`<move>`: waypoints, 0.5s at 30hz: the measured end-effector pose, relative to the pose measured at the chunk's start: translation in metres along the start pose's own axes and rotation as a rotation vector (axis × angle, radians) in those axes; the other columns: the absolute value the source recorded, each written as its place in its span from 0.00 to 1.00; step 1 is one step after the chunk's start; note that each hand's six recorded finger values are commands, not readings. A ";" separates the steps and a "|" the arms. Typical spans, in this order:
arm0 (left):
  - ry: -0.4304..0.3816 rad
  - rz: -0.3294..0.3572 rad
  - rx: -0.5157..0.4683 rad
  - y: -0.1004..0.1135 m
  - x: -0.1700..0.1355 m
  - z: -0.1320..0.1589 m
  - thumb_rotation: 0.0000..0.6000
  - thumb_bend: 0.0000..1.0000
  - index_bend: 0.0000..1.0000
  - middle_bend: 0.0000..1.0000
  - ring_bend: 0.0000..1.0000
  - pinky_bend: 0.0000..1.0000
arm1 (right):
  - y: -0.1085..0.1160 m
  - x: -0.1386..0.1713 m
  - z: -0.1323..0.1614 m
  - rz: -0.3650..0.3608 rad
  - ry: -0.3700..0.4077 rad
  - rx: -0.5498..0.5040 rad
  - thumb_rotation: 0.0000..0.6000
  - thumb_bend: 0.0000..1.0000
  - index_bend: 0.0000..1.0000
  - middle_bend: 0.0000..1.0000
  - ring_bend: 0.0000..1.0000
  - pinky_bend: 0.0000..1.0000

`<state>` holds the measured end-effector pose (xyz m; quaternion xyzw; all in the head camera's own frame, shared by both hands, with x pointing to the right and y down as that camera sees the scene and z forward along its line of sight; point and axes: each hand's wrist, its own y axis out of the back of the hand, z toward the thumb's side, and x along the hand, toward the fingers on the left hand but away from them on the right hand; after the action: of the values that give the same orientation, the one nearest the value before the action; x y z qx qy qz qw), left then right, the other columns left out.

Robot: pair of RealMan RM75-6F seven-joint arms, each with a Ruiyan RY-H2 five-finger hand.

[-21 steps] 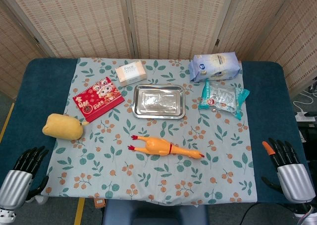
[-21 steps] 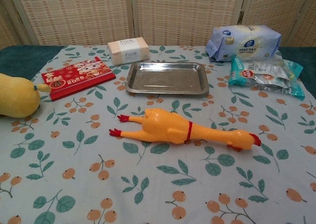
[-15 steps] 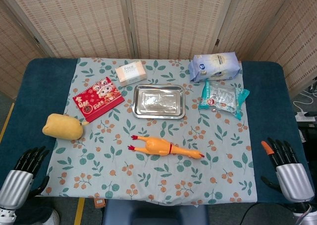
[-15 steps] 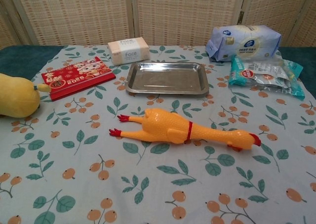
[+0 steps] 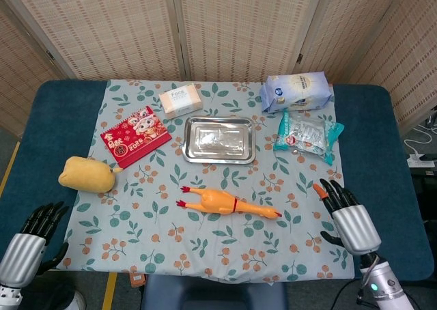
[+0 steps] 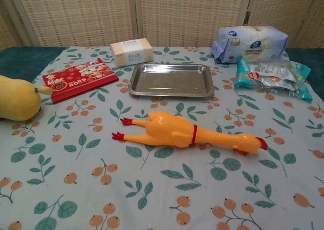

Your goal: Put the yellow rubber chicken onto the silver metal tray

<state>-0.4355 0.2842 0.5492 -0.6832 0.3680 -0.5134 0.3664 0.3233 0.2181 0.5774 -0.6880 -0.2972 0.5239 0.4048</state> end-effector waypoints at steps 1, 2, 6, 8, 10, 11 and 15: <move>-0.001 -0.003 -0.002 0.000 0.000 0.000 1.00 0.41 0.00 0.00 0.00 0.08 | -0.002 -0.008 0.009 0.007 0.005 0.012 1.00 0.06 0.26 0.15 0.11 0.31; -0.002 -0.006 -0.004 0.000 0.000 0.000 1.00 0.41 0.00 0.00 0.00 0.08 | -0.004 -0.015 0.017 0.014 0.008 0.020 1.00 0.07 0.28 0.17 0.13 0.32; -0.008 -0.012 -0.020 0.000 0.001 0.000 1.00 0.41 0.00 0.00 0.00 0.08 | -0.016 -0.041 0.053 0.055 0.020 0.042 1.00 0.08 0.31 0.19 0.15 0.34; -0.010 -0.016 -0.027 0.000 0.001 -0.001 1.00 0.41 0.00 0.00 0.00 0.08 | -0.026 -0.053 0.074 0.084 0.025 0.041 1.00 0.09 0.31 0.19 0.15 0.34; -0.011 -0.019 -0.035 0.000 0.001 -0.002 1.00 0.41 0.00 0.00 0.00 0.08 | -0.037 -0.065 0.096 0.117 0.030 0.027 1.00 0.10 0.31 0.19 0.15 0.35; -0.011 -0.020 -0.038 0.000 0.001 -0.002 1.00 0.41 0.00 0.00 0.00 0.08 | -0.041 -0.069 0.105 0.132 0.033 0.016 1.00 0.10 0.31 0.19 0.15 0.35; -0.009 -0.021 -0.055 0.002 0.001 -0.005 1.00 0.41 0.00 0.00 0.00 0.08 | -0.061 -0.087 0.142 0.183 0.044 -0.001 1.00 0.10 0.31 0.19 0.15 0.35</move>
<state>-0.4407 0.2819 0.5483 -0.6990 0.3732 -0.5038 0.3438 0.1638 0.2110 0.6545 -0.7240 -0.2243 0.5432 0.3612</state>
